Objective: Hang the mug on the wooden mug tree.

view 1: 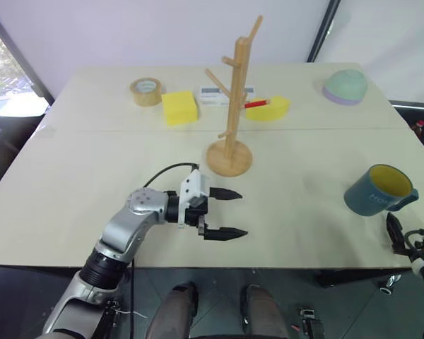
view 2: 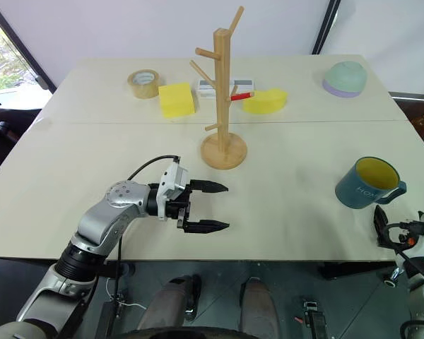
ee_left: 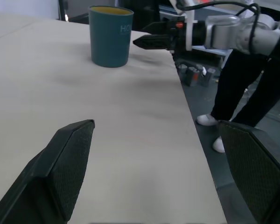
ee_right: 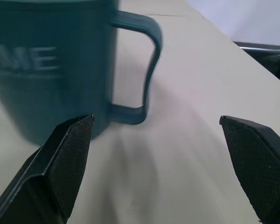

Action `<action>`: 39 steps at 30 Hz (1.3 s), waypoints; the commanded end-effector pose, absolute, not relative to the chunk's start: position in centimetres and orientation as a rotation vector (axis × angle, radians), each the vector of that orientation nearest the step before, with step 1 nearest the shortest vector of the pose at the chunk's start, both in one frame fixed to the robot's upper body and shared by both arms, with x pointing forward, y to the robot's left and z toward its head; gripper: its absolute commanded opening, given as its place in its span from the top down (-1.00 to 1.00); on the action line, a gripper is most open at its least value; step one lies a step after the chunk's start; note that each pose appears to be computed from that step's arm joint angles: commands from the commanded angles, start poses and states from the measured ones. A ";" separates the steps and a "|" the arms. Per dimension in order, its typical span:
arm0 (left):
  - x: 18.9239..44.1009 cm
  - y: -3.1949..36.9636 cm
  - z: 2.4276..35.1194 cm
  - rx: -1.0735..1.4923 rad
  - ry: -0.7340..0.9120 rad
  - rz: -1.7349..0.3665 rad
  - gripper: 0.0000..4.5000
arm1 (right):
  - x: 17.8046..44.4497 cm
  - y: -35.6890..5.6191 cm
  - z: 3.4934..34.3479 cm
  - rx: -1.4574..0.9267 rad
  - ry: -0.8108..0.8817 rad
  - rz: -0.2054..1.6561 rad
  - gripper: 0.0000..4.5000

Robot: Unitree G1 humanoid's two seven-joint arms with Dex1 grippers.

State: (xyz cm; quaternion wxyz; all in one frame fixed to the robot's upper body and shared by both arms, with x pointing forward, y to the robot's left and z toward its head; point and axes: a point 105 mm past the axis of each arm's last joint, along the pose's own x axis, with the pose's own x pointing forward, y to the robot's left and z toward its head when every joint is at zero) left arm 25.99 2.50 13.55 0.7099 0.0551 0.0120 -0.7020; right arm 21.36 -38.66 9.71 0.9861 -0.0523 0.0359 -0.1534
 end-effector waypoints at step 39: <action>32.3 9.8 16.1 0.231 -0.090 -1.203 -1.00 | 27.5 -21.1 25.1 -0.611 -0.113 0.540 0.98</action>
